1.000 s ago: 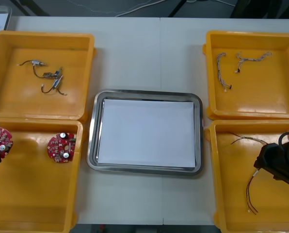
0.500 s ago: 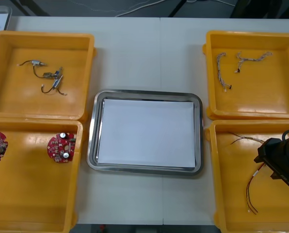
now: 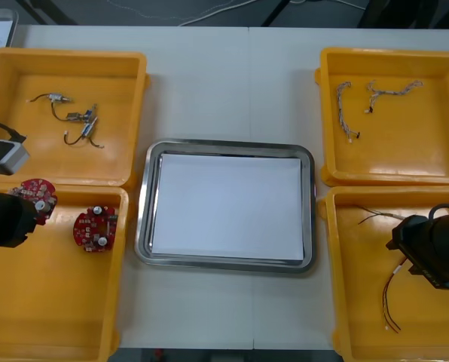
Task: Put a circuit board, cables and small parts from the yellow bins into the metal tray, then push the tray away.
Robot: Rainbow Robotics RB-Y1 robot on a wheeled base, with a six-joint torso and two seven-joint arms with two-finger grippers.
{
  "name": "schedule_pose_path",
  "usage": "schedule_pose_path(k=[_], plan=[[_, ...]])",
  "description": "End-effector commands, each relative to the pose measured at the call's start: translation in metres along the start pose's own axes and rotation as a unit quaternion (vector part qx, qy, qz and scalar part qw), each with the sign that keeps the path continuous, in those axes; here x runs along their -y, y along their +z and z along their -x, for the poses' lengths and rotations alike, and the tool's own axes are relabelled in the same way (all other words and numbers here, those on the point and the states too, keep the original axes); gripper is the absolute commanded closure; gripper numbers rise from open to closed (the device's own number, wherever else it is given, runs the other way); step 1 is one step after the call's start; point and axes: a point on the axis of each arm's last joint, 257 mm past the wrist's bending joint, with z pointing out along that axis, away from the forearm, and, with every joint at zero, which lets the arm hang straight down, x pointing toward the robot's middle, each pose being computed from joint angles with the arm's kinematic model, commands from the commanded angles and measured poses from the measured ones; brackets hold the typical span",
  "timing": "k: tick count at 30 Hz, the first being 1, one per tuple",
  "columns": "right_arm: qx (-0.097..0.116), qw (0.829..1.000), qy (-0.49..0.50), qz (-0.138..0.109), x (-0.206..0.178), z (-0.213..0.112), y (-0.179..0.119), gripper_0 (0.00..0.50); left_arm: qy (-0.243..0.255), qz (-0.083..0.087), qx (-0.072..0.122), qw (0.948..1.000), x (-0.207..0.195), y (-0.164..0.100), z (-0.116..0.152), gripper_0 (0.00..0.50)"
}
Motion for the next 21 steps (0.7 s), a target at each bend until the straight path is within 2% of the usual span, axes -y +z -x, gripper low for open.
schedule_pose_path(k=[1,4,7,12,15,18,21], plan=[[-0.006,1.0,-0.004,-0.006,0.011,-0.017,0.015,0.0,-0.046,0.011,0.01,0.9988,0.013,-0.018,0.01,0.5],[-0.001,1.0,-0.006,-0.006,0.013,-0.019,0.02,0.0,-0.052,0.007,0.014,0.9985,0.027,-0.02,0.007,0.5],[0.004,1.0,-0.01,-0.011,0.017,-0.02,0.023,0.0,-0.059,0.005,0.028,0.9978,0.038,-0.027,0.009,0.5],[0.031,0.999,-0.024,-0.029,0.021,-0.019,0.032,0.0,-0.061,-0.002,0.042,0.9973,0.061,-0.036,0.014,0.5],[0.036,0.999,-0.025,-0.029,0.019,-0.021,0.035,0.0,-0.066,-0.006,0.045,0.9968,0.07,-0.033,0.018,0.5],[0.031,0.999,-0.019,-0.026,0.017,-0.024,0.037,0.0,-0.067,-0.002,0.049,0.9966,0.075,-0.029,0.022,0.5],[0.03,0.999,-0.013,-0.02,0.015,-0.025,0.043,0.0,-0.066,0.012,0.049,0.9965,0.08,-0.021,0.025,0.5]])
